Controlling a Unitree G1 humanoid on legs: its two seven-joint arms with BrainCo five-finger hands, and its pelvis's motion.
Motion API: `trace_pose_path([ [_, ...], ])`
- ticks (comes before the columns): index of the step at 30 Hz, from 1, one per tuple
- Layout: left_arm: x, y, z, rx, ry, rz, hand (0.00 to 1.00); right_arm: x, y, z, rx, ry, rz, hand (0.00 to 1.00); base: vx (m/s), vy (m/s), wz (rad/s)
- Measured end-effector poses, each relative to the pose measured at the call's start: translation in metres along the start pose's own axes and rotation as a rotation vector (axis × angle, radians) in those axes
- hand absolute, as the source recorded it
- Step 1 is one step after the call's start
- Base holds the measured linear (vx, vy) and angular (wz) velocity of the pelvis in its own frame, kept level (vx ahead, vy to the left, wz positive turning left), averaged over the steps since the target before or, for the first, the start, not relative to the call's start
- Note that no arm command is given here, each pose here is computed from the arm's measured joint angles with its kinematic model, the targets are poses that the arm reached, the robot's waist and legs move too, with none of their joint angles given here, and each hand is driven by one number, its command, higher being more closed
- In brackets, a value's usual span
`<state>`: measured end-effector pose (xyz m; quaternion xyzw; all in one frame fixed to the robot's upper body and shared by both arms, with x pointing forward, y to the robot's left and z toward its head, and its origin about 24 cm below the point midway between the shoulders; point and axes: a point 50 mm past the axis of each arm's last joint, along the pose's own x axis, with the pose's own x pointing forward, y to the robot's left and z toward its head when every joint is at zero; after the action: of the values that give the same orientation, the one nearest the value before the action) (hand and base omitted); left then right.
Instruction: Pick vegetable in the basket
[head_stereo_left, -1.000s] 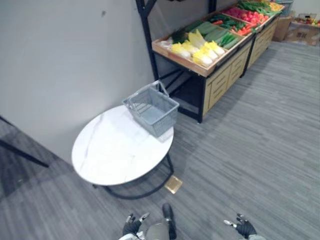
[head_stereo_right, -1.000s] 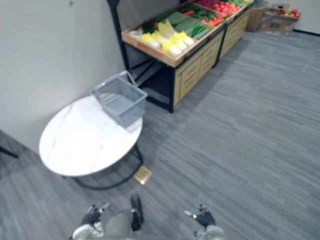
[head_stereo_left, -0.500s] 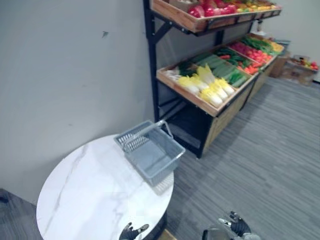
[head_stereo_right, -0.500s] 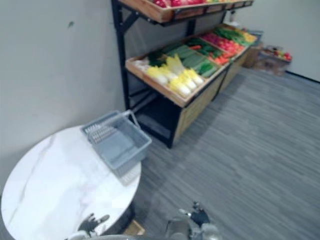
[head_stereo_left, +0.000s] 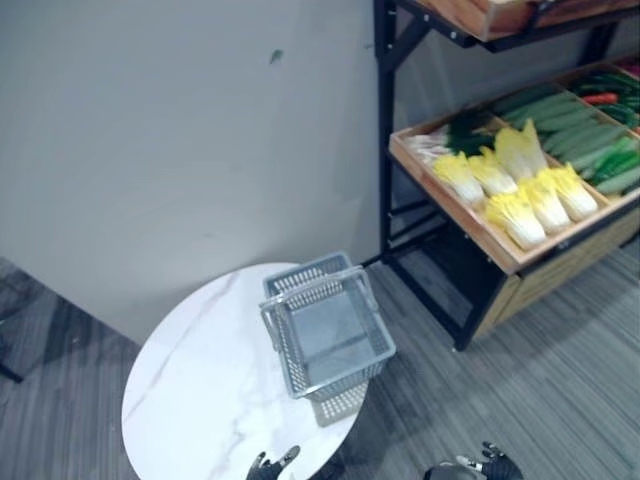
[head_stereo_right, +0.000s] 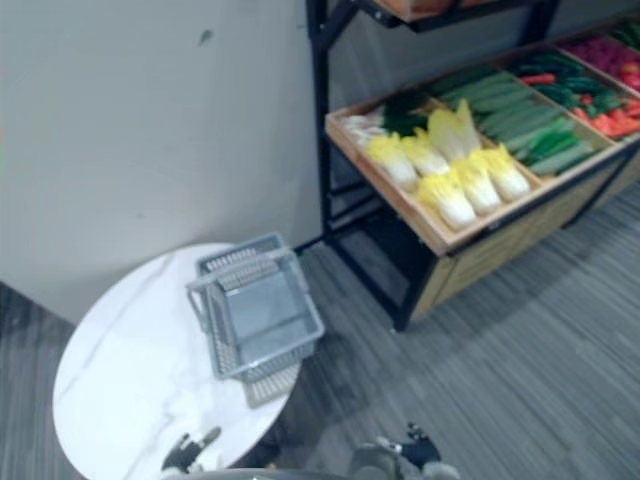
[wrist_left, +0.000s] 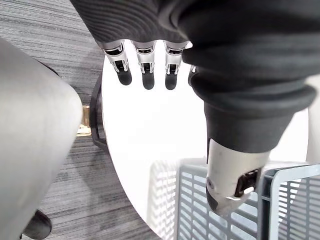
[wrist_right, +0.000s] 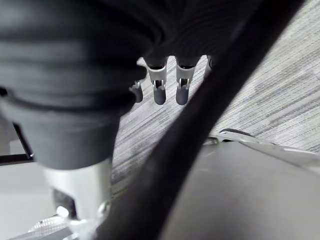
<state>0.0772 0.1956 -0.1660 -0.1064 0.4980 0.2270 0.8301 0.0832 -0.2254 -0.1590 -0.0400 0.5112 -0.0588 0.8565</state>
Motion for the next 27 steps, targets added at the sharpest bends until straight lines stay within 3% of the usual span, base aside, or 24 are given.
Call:
trace_pose_path([
  [14,0.002,0.006,0.007,0.095,-0.007,0.002,0.0,0.002,-0.01,0.011,-0.057,-0.03,-0.013,0.0,0.1,0.056,0.5],
  [18,0.002,0.014,0.007,0.167,-0.003,0.005,0.0,0.002,-0.012,0.026,-0.201,-0.087,0.01,0.0,-0.04,0.06,0.04],
  [21,0.002,0.023,0.004,0.255,0.015,0.005,0.0,0.0,-0.021,0.054,-0.358,-0.193,0.017,0.0,-0.08,0.057,0.12],
  [27,-0.005,0.039,-0.017,0.348,0.085,-0.002,0.0,-0.018,-0.05,0.172,-0.703,-0.525,-0.08,0.0,-0.12,0.041,-0.07],
])
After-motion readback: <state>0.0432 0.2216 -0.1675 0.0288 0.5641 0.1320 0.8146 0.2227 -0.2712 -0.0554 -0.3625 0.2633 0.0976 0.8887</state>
